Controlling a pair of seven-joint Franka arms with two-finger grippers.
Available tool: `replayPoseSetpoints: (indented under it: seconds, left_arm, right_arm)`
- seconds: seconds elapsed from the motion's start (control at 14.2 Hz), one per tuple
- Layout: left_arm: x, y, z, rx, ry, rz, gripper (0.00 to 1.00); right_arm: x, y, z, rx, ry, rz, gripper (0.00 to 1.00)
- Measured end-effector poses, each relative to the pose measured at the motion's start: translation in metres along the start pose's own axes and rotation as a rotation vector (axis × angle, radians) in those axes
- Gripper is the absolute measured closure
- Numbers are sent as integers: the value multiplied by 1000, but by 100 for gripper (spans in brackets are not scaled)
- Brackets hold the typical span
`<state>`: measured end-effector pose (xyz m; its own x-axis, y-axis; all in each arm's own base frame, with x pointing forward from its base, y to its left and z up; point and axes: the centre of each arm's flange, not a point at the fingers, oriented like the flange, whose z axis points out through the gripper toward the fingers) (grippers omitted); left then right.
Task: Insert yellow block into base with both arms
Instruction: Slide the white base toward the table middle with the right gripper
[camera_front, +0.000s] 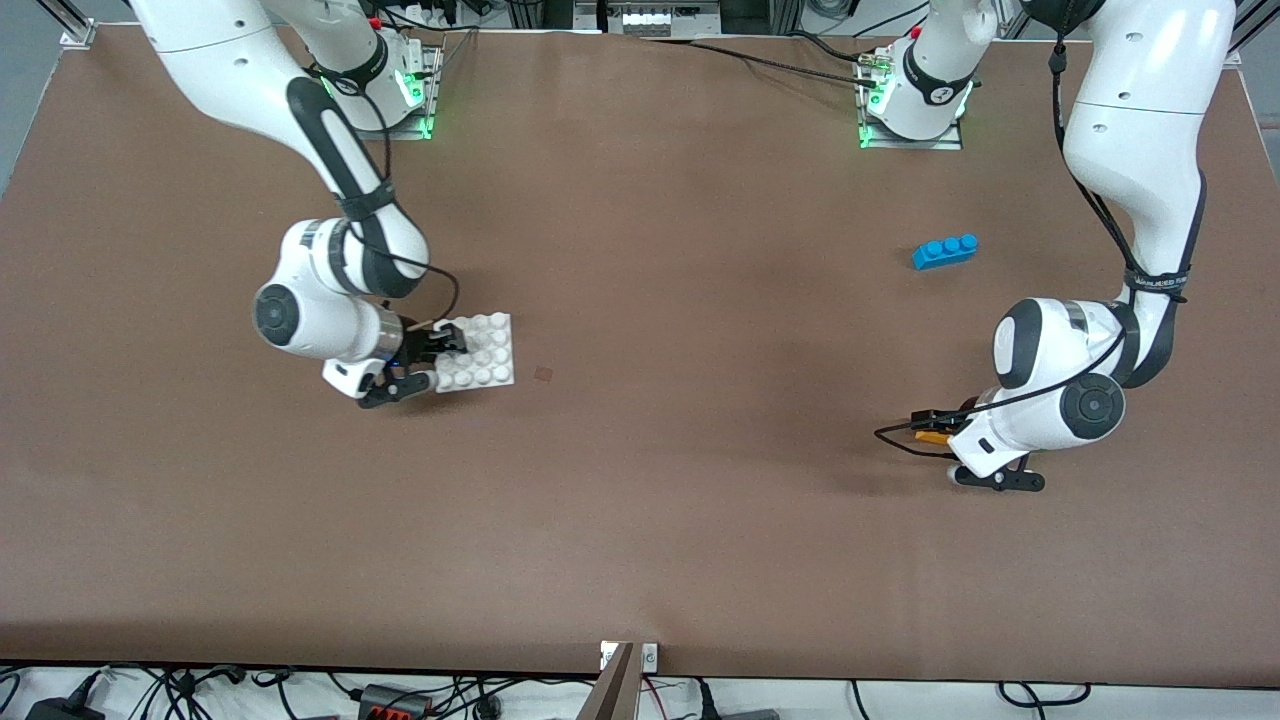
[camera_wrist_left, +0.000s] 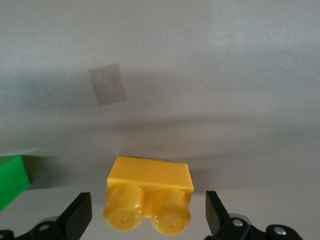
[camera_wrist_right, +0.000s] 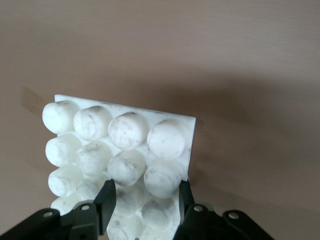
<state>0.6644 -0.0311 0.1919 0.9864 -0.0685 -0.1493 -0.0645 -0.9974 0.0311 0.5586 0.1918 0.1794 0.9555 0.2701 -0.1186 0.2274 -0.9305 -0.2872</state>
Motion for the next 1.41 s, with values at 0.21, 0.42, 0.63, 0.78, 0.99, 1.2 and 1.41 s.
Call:
replayPoseSetpoints:
  seconds: [0.21, 0.42, 0.63, 0.78, 0.99, 1.2, 1.41]
  left_arm:
    - [1, 2, 0, 0, 12, 3, 0]
    - [1, 3, 1, 0, 15, 4, 0]
    - [1, 3, 1, 0, 17, 5, 10]
    - [1, 4, 1, 0, 18, 5, 22]
    - [2, 4, -1, 0, 24, 5, 33]
    - [3, 5, -3, -1, 33, 7, 33]
    - [4, 7, -6, -2, 36, 10, 33]
  right_arm:
    - [8, -50, 14, -8, -6, 22, 44]
    - [17, -85, 24, -6, -3, 27, 43]
    - [29, -136, 37, -4, 9, 70, 43]
    - [34, -176, 49, -1, 17, 91, 44]
    - [38, -211, 59, 4, 25, 96, 44]
    - [41, -232, 66, 10, 33, 90, 44]
    - [42, -241, 69, 12, 36, 94, 42]
